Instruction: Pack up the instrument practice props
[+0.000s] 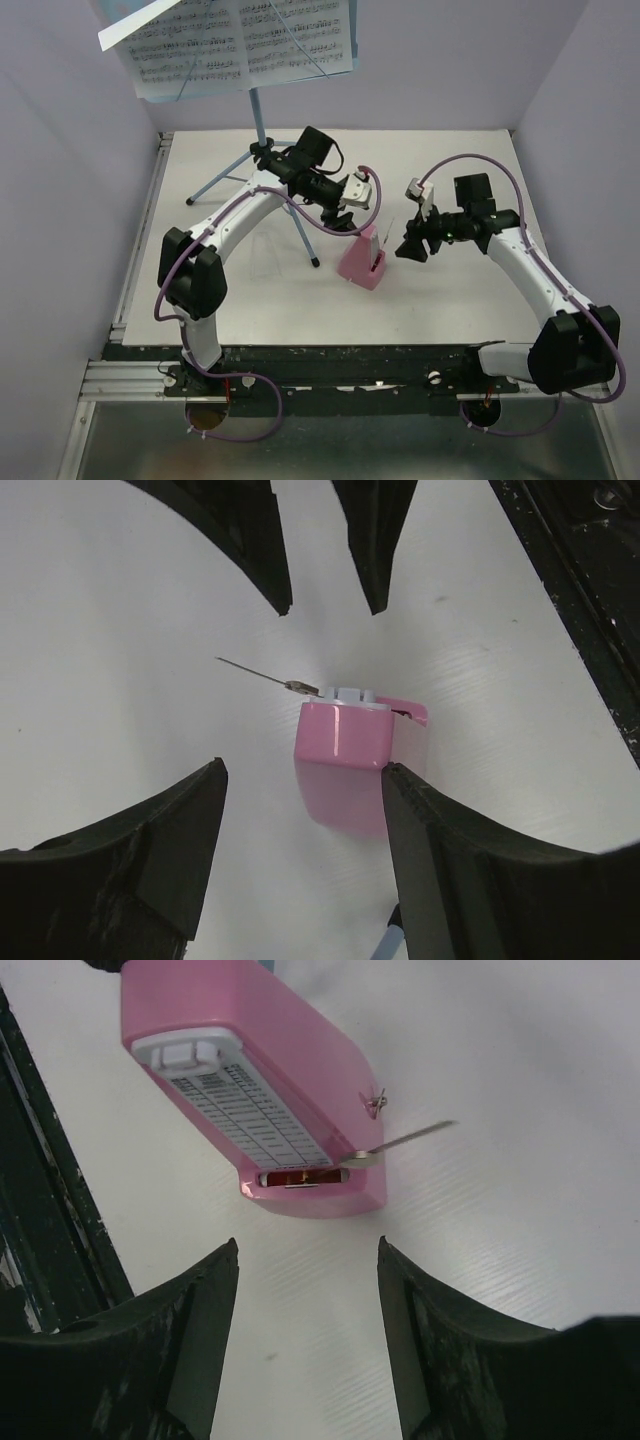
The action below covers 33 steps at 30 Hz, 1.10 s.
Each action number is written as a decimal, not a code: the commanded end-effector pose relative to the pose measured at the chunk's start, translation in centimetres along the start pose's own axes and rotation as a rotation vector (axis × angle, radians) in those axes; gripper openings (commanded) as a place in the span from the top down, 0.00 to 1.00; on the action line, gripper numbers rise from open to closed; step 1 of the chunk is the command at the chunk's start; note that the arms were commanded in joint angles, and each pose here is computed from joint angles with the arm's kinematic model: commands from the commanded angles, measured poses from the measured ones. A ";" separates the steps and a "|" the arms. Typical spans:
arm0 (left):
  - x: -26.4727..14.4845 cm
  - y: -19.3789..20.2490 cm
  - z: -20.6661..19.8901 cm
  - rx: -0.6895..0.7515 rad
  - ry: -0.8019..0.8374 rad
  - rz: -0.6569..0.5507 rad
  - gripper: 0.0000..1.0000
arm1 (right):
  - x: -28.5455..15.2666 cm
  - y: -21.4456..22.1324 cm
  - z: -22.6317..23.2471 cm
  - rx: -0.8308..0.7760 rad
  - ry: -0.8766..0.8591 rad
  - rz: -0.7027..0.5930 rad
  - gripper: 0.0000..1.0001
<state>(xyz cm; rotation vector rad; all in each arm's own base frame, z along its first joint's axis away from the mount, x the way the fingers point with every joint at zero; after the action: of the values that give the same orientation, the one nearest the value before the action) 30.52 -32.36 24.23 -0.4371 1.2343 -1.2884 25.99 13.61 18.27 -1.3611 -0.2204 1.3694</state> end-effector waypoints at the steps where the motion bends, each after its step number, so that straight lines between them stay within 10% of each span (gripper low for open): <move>1: 0.7 -0.2 -1.0 0.011 0.054 -0.016 0.28 | 1.3 -1.7 -0.6 -0.032 -0.062 -0.039 0.36; 13: 0.6 0.0 -2.7 0.003 0.110 0.008 0.16 | 2.4 -0.9 -1.2 -0.097 -0.022 0.045 0.41; 17: 0.9 -0.1 -2.2 0.012 0.089 -0.006 0.15 | -0.2 -2.9 -3.1 0.226 -0.038 -0.089 0.37; 24: 2.5 -0.1 -1.7 0.004 0.075 -0.029 0.24 | -2.2 -1.8 -2.7 0.084 0.080 -0.165 0.00; 33: 2.8 0.3 -2.2 -0.036 0.105 -0.011 0.49 | 0.1 0.9 -1.4 0.000 -0.078 0.017 0.28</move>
<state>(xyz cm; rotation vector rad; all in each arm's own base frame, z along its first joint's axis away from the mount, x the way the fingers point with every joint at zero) 28.44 -33.77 22.72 -0.4129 1.3072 -1.3111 27.50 11.58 18.91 -1.2982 -0.2338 1.3132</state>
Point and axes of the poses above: each gripper's point midway between its finger pads, its own x axis out along the fingers, its own z axis along the line the jaws close on, y = z × x, the point moved 3 cm from there along -x, back along the fingers, and after that the axes turned 11 degrees about x, right-handed, at the moved point
